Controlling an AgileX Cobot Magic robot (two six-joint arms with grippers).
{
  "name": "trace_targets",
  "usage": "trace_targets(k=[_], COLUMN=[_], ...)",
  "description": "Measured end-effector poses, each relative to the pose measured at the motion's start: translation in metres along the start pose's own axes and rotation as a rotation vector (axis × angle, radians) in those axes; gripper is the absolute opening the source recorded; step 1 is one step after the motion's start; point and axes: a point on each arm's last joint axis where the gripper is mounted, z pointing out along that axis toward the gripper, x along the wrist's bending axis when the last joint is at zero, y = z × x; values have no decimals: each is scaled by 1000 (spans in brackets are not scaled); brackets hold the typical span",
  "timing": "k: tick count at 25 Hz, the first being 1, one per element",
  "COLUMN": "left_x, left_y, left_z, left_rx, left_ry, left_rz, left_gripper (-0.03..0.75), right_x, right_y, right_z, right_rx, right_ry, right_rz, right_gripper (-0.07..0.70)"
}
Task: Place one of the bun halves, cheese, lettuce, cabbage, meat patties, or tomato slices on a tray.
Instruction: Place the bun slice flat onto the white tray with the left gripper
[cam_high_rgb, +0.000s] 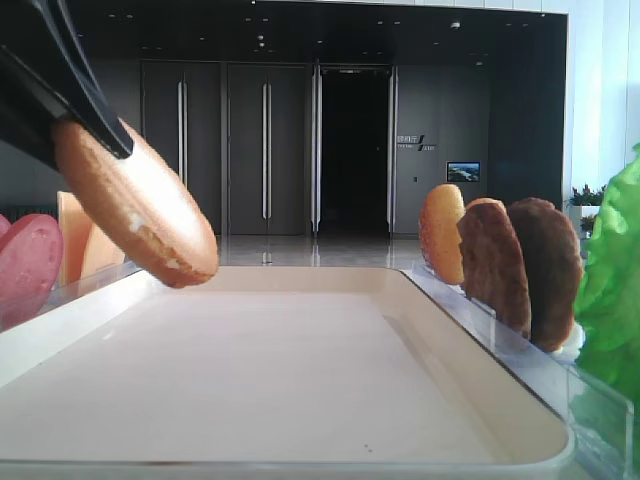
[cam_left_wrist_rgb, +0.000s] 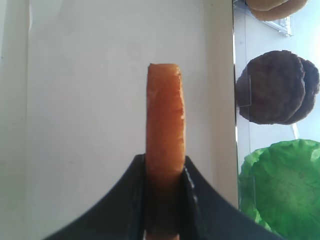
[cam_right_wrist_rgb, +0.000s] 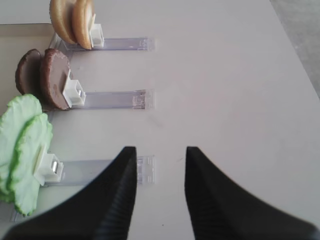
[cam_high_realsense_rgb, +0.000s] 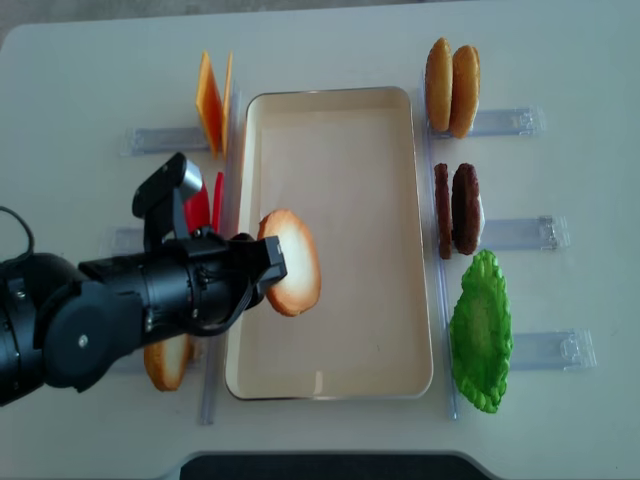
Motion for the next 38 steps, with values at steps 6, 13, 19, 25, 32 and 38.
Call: trace_targets(k=[6, 13, 19, 25, 32, 38], left_x=[-8, -20, -5, 3, 14, 23], left_y=[2, 13, 34, 29, 21, 15], left_z=[5, 23, 35, 52, 75, 87], left_rx=[62, 198, 155, 249, 292, 328], left_ry=[15, -99, -185, -241, -225, -195], left_rz=[25, 44, -10, -8, -6, -1], left_gripper=[120, 120, 120, 120, 120, 120], right_x=[0, 0, 0, 0, 0, 0], right_y=[0, 0, 0, 0, 0, 0], right_z=[0, 0, 0, 0, 0, 0], right_rx=[0, 0, -1, -1, -1, -1], right_ry=[0, 0, 0, 0, 0, 0], right_rz=[0, 0, 0, 0, 0, 0], right_gripper=[235, 235, 235, 235, 235, 235])
